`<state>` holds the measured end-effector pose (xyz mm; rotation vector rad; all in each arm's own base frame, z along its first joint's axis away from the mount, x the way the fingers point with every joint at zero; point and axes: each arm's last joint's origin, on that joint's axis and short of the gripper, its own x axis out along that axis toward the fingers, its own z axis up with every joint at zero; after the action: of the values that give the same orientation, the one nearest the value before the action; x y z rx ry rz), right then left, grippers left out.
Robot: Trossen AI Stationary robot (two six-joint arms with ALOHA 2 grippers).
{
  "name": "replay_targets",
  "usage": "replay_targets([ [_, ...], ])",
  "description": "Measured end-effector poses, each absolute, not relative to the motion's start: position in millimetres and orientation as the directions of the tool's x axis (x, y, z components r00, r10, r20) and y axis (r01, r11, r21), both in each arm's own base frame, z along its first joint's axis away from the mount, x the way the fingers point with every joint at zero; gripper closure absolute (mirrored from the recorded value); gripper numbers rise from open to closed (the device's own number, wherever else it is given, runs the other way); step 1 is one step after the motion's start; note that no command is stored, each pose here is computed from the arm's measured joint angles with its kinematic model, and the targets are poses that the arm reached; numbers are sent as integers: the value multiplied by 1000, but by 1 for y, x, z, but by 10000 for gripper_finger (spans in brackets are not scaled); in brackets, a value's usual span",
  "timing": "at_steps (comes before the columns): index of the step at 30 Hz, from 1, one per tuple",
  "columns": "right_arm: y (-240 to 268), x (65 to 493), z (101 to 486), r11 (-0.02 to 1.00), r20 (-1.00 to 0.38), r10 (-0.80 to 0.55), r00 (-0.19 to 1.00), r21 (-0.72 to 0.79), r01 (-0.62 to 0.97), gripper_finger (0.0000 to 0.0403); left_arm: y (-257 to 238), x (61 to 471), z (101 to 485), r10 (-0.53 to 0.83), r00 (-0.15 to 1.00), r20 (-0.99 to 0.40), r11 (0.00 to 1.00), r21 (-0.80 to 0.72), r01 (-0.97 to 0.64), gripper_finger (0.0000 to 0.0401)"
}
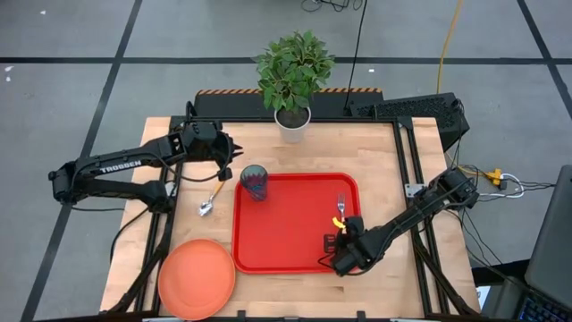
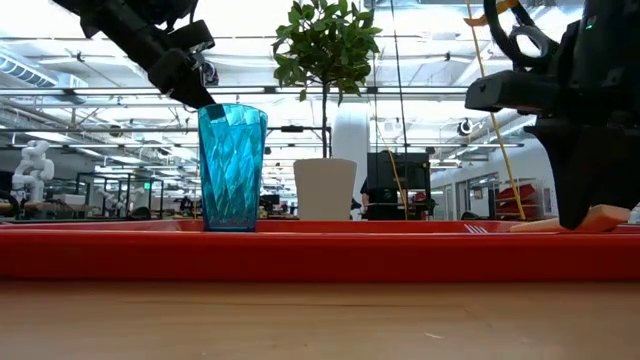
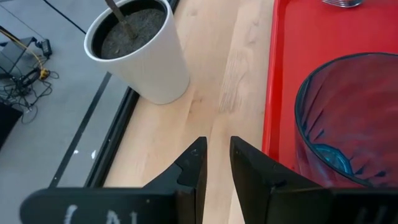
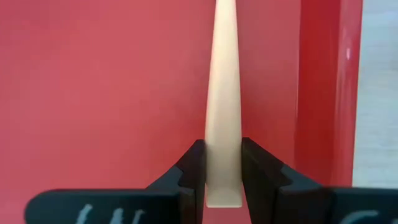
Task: Pick and place plate/cup/fork/spoon on tray
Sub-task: Put the light brown fork on the left of the red tray
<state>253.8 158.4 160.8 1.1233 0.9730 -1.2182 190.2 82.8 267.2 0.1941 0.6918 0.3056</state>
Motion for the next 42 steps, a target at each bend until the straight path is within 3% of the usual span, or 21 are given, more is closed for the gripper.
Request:
replay_targets([
  [16, 158, 244, 145, -36, -984, -154, 92, 99, 994, 342, 83, 190, 267, 338, 724, -601, 939, 274, -210, 327],
  [21, 157, 243, 141, -41, -984, -148, 101, 108, 993, 297, 83, 190, 267, 337, 724, -602, 939, 272, -211, 327],
  [25, 157, 243, 141, 30, -984, -143, 106, 102, 994, 281, 83, 190, 266, 337, 723, -602, 939, 272, -211, 327],
  [30, 158, 243, 140, 107, -992, -96, 75, 65, 992, 286, 83, 190, 266, 337, 723, -603, 939, 271, -211, 327],
  [42, 159, 242, 140, 139, -995, -84, 60, 48, 989, 317, 82, 189, 266, 335, 719, -609, 940, 269, -210, 327],
])
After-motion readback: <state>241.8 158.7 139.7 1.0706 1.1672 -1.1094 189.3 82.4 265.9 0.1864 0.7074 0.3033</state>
